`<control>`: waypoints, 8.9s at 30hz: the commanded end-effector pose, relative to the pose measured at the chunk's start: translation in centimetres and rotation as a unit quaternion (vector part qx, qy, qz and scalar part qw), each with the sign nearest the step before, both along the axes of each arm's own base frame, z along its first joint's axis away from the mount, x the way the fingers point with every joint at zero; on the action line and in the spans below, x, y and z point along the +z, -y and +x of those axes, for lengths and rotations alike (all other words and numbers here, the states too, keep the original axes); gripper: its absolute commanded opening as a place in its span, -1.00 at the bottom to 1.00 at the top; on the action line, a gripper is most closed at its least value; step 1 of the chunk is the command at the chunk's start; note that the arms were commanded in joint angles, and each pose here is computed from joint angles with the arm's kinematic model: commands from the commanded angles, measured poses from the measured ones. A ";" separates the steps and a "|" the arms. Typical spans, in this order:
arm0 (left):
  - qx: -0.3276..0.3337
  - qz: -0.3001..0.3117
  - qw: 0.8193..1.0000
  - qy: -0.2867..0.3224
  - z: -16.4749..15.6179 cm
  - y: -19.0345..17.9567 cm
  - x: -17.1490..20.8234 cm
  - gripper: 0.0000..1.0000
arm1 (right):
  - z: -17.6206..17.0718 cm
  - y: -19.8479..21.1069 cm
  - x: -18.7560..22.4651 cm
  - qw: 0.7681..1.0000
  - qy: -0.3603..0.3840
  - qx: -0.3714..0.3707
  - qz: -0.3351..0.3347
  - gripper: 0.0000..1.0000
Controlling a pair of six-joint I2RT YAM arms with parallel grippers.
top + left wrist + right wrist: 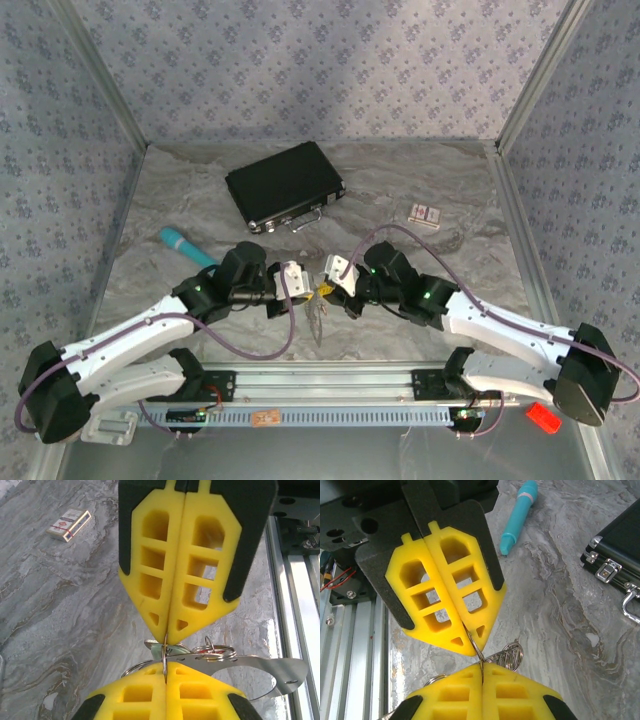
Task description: Put the keys on the keyring
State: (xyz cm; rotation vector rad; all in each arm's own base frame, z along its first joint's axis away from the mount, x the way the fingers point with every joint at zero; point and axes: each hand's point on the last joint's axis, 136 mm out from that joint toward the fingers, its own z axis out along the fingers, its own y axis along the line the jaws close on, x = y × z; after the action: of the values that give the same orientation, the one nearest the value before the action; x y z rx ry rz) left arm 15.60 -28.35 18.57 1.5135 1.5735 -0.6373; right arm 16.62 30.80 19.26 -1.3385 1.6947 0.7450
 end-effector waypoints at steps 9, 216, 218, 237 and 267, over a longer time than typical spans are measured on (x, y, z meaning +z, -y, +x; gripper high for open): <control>-0.044 -0.005 0.996 0.080 -1.1 0.2 0.8 -1.00 | 1.2 0.2 0.2 0.999 -0.040 -0.026 0.003 -1.00; 0.037 -0.121 0.992 0.016 -0.5 0.5 1.4 -0.71 | -0.7 0.3 0.1 0.977 0.042 0.140 -0.153 -1.00; 0.037 -0.124 0.991 0.019 -0.5 0.5 1.6 -0.77 | -0.7 0.0 0.2 0.976 0.048 0.145 -0.155 -1.00; 0.019 -0.205 0.978 0.030 -1.5 0.5 3.3 -1.00 | -0.4 0.9 0.5 0.993 -0.008 0.105 -0.061 -0.38; 0.019 -0.222 0.974 0.029 -1.6 0.5 3.6 -1.00 | -0.6 -1.5 1.6 0.990 -0.008 0.139 -0.026 -0.80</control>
State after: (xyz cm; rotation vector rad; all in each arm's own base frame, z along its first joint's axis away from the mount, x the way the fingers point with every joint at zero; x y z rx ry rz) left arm 14.73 -28.43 19.98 1.1774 1.3967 -0.7961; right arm 16.10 31.49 19.56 -1.6361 1.6105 0.8433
